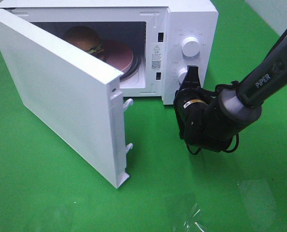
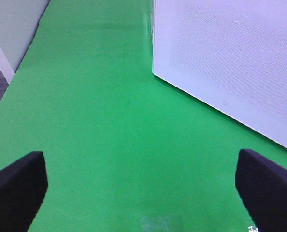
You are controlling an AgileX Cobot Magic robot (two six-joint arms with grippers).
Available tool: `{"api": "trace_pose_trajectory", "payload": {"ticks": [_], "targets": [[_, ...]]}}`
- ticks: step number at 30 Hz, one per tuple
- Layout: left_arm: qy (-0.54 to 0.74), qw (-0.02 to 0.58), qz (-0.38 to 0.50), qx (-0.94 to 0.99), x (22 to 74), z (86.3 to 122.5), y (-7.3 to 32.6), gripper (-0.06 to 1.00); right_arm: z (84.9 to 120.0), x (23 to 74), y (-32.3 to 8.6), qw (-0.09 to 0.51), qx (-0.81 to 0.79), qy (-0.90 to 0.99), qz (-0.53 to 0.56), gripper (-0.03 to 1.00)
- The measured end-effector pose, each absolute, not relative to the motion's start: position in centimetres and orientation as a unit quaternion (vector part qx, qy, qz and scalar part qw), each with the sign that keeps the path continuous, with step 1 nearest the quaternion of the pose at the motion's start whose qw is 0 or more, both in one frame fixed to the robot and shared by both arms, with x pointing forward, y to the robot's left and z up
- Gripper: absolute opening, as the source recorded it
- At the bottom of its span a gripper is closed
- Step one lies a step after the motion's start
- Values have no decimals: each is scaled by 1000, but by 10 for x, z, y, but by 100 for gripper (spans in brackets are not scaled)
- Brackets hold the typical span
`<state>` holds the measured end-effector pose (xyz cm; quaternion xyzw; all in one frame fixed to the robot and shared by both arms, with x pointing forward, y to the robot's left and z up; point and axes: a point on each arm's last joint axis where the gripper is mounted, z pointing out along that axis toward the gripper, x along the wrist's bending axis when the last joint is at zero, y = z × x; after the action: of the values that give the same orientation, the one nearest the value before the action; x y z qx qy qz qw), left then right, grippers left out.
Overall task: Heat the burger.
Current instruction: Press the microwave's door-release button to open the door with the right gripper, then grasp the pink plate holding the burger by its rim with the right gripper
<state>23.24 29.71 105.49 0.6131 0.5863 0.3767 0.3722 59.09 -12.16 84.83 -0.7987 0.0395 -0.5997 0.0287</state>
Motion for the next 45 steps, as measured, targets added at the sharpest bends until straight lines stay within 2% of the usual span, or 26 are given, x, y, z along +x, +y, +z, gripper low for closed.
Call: {"api": "trace_pose_trajectory", "payload": {"ticks": [18,34,41,45], "targets": [[586,372,377,613,232,1055,297,98,850,590,-121,35,-805,38,-590,0],[586,372,377,613,232,1055,297,98,886,567,-131,66,-835,-43,-545,0],[586,372,377,613,232,1055,297,98,891,545,-137,50,-857,-123,-498,0],[586,372,377,613,232,1055,297,98,903,533,-139,15,-852,-229,-471,1]]}}
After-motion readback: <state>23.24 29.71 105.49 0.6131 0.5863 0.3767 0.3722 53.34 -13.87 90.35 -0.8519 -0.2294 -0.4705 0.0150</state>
